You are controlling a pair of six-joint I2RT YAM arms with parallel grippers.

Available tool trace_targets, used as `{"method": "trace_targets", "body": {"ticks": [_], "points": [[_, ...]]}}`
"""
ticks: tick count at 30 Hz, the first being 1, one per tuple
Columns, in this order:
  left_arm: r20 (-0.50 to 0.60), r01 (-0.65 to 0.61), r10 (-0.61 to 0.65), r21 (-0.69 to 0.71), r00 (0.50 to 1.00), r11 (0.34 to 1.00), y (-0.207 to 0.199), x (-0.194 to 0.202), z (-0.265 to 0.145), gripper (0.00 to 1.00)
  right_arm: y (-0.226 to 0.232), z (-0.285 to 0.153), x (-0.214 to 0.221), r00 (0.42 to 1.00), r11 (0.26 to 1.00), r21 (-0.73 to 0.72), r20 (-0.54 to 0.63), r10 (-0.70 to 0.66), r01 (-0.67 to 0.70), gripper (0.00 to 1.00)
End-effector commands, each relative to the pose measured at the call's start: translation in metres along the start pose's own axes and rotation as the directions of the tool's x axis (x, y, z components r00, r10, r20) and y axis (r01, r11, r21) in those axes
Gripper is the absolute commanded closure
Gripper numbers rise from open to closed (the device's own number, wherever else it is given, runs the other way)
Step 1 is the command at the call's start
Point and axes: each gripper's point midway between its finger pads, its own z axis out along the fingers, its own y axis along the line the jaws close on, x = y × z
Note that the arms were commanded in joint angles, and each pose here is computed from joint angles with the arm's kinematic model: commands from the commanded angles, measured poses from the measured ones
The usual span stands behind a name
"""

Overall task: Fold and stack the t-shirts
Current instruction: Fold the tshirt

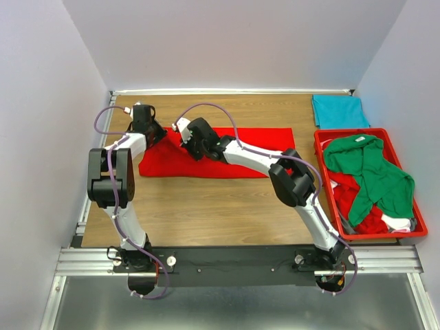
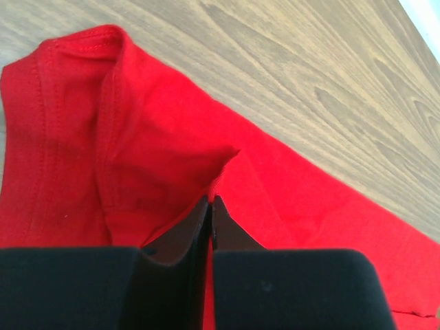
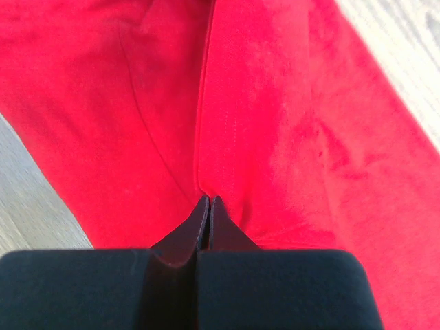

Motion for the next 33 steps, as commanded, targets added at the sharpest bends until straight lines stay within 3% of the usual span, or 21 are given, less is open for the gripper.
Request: {"method": "trace_targets", "body": {"ticks": [1, 4, 7, 10, 12, 14, 17, 24, 28, 33], "points": [[-0.005, -0.005, 0.004, -0.071, 1.0, 0.997, 0.018, 0.009, -0.003, 0.89, -0.005, -0.009, -0.004, 1.0, 1.0, 0.013, 0.01, -0.014, 0.014, 0.99], [-0.022, 0.002, -0.003, -0.086, 1.0, 0.996, 0.025, 0.017, 0.001, 0.88, -0.001, -0.008, 0.003, 1.0, 1.0, -0.001, -0.005, -0.011, 0.011, 0.99], [-0.027, 0.006, -0.009, -0.092, 1.0, 0.996, 0.028, 0.02, 0.002, 0.75, 0.004, -0.008, 0.007, 1.0, 1.0, -0.029, -0.01, -0.007, 0.006, 0.97], [0.009, 0.006, -0.005, -0.112, 1.0, 0.994, 0.029, 0.011, 0.0, 0.6, 0.006, -0.01, 0.004, 1.0, 0.999, -0.043, -0.002, 0.004, -0.004, 0.82], [0.025, -0.001, 0.004, -0.097, 1.0, 0.995, 0.023, 0.004, -0.005, 0.48, 0.004, -0.017, -0.004, 1.0, 0.999, -0.031, 0.013, 0.013, -0.012, 0.67], [0.045, -0.007, 0.011, -0.084, 0.999, 0.996, 0.017, -0.003, -0.012, 0.44, -0.001, -0.029, -0.017, 0.999, 1.0, -0.013, 0.038, 0.016, -0.016, 0.53], [0.074, -0.017, 0.023, -0.077, 0.997, 0.997, 0.011, -0.014, -0.026, 0.41, -0.02, -0.051, -0.024, 0.997, 0.998, 0.037, 0.054, 0.057, -0.059, 0.44], [0.127, -0.049, 0.062, -0.105, 0.99, 0.993, 0.013, -0.024, -0.065, 0.42, -0.085, -0.1, 0.029, 0.976, 0.955, 0.204, -0.004, 0.219, -0.214, 0.47], [0.095, -0.129, 0.138, -0.091, 0.986, 0.987, -0.001, 0.006, -0.077, 0.45, -0.121, -0.127, 0.08, 0.916, 0.886, 0.269, -0.03, 0.4, -0.379, 0.56], [0.009, -0.163, 0.165, -0.092, 0.986, 0.982, 0.006, 0.047, -0.072, 0.45, -0.135, -0.146, 0.135, 0.856, 0.816, 0.359, -0.083, 0.51, -0.452, 0.57]]}}
